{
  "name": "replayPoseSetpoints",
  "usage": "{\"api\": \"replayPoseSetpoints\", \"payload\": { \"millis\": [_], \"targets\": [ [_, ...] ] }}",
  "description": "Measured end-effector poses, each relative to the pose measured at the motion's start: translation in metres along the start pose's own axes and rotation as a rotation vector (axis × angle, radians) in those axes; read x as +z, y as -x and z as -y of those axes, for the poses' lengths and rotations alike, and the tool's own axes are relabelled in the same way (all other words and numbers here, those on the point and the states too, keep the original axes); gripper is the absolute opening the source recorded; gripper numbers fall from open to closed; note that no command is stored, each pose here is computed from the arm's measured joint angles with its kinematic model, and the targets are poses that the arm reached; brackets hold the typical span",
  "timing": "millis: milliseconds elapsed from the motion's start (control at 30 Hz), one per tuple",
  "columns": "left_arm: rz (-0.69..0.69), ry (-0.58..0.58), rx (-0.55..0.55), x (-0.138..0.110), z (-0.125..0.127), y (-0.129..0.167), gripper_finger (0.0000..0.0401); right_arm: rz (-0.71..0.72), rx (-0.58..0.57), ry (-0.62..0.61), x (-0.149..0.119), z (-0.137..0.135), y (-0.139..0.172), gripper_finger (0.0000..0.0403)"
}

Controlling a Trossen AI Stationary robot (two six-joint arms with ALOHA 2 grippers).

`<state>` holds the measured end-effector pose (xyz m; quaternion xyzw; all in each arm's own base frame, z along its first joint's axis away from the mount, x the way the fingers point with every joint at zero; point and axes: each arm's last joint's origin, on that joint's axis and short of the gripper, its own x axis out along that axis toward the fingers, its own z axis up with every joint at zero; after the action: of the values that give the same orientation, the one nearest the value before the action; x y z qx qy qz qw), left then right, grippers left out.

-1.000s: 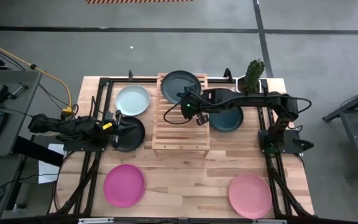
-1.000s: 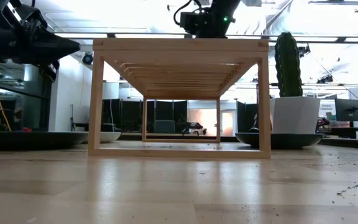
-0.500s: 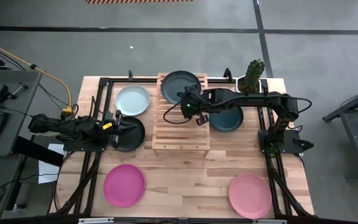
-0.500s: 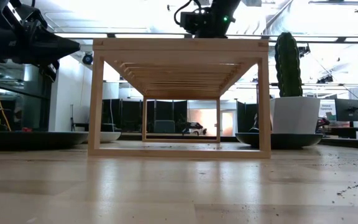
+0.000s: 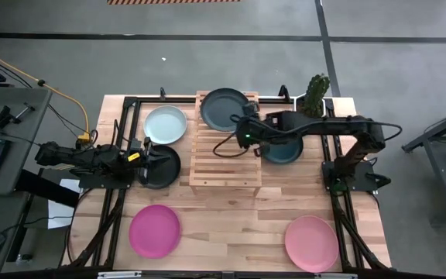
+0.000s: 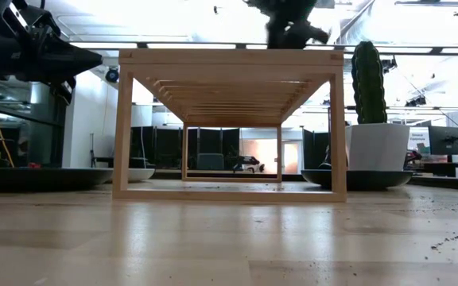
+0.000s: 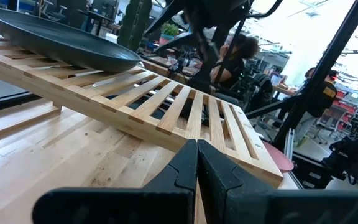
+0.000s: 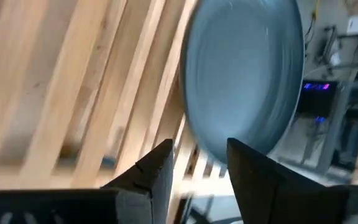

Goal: Place and stack plates onto a shelf
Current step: Put the white plate on the shelf

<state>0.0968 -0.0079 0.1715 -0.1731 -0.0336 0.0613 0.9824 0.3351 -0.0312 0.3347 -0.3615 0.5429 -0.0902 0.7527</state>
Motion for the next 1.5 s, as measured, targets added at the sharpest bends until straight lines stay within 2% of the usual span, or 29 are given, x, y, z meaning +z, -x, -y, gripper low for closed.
{"api": "replayPoseSetpoints", "payload": {
  "millis": [300, 433, 567, 733, 833, 933, 1167, 1233, 1300, 1400, 1500],
  "targets": [
    [0.0, 0.0, 0.0, 0.0, 0.0, 0.0, 0.0, 0.028, 0.201, -0.373, -0.054, -0.005, 0.077, 0.0136],
    [0.0, 0.0, 0.0, 0.0, 0.0, 0.0, 0.0, 0.102, 0.28, -0.524, -0.078, -0.022, 0.101, 0.0136],
    [0.0, 0.0, 0.0, 0.0, 0.0, 0.0, 0.0, 0.187, 0.323, -0.61, -0.102, -0.056, 0.104, 0.0136],
    [0.0, 0.0, -0.001, 0.0, 0.0, 0.0, 0.0, 0.362, 0.356, -0.675, -0.124, -0.101, 0.086, 0.0136],
    [0.0, 0.0, 0.0, 0.0, 0.0, 0.0, 0.0, 0.533, 0.32, -0.705, -0.126, -0.118, 0.073, 0.0136],
    [0.004, 0.001, -0.001, 0.0, 0.0, 0.0, 0.0, 0.726, 0.253, -0.683, -0.123, -0.126, 0.065, 0.0136],
    [0.051, 0.013, 0.023, 0.004, 0.0, 0.0, 0.0, 1.046, 0.032, -0.601, -0.117, -0.124, 0.066, 0.0136],
    [0.087, 0.019, 0.026, 0.007, 0.001, 0.0, 0.0, 1.095, -0.002, -0.599, -0.116, -0.12, 0.07, 0.0136],
    [0.107, -0.022, 0.03, 0.009, 0.001, 0.0, 0.0, 1.13, -0.009, -0.627, -0.115, -0.117, 0.073, 0.0136],
    [0.125, -0.082, 0.028, 0.011, 0.002, 0.001, 0.0, 1.141, 0.02, -0.681, -0.115, -0.117, 0.073, 0.0136],
    [0.116, -0.098, 0.031, 0.01, 0.002, 0.001, 0.0, 1.095, 0.072, -0.714, -0.115, -0.121, 0.069, 0.0136]
  ]
}}
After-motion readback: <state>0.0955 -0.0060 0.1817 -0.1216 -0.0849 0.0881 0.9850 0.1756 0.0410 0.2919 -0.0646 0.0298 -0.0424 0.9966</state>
